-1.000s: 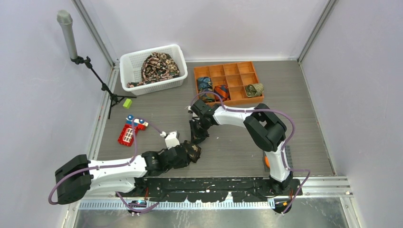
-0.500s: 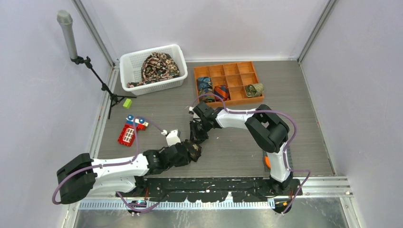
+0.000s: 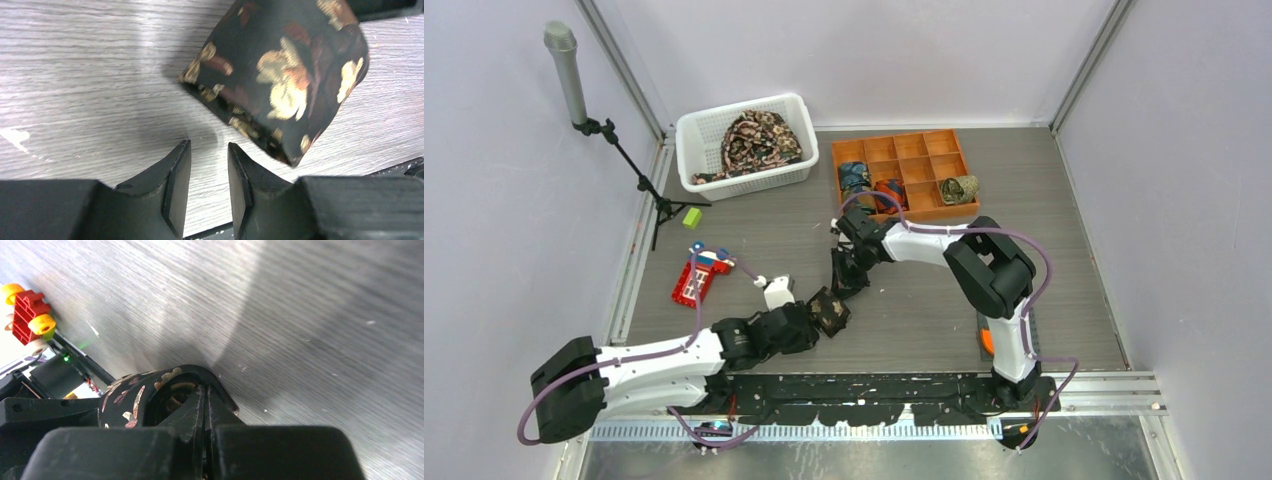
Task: Roll the ties
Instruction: Roll the tie at the center of the board.
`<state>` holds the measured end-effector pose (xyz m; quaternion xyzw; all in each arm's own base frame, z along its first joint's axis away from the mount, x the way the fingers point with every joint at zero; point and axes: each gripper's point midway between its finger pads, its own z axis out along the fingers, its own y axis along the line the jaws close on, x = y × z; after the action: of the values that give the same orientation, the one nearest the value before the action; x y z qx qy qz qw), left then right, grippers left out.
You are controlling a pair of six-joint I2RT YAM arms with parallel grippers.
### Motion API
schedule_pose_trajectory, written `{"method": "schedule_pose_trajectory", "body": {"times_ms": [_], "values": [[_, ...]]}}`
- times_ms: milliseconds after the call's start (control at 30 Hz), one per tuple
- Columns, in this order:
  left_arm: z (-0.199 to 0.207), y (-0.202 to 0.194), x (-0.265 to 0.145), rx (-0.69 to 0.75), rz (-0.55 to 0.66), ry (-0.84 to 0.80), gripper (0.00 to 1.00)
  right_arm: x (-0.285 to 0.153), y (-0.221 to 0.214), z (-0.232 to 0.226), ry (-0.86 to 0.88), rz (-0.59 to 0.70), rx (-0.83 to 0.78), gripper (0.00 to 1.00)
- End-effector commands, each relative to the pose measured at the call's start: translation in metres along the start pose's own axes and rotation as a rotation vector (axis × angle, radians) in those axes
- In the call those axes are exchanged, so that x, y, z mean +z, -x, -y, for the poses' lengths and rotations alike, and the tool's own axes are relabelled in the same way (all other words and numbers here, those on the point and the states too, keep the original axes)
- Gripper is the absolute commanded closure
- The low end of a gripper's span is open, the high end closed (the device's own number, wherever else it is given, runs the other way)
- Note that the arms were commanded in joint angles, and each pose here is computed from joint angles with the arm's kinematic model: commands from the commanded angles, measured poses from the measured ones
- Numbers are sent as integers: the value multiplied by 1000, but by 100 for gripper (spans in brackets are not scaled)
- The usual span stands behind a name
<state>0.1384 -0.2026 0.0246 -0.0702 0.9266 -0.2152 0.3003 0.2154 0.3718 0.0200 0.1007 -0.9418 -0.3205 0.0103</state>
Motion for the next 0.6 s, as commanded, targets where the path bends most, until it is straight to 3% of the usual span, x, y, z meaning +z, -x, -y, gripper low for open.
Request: {"method": "schedule_pose_trajectory", "body": {"times_ms": [0,200,333,433,567], "values": [[-16,-5,-9,20,-26,38,62,-18,20,-2,-50,57,-36,97],[-21,-10,-24,55,-70,24,48,-29,31,0,-93,77,-50,97],[-18,6,-44,113,-41,16,33,-43,39,3,-126,109,-48,89],[-8,22,-59,180,-13,-9,20,-60,43,9,-146,155,-35,79],[10,44,-77,275,-6,-47,12,-81,36,15,-161,239,-4,60]]}}
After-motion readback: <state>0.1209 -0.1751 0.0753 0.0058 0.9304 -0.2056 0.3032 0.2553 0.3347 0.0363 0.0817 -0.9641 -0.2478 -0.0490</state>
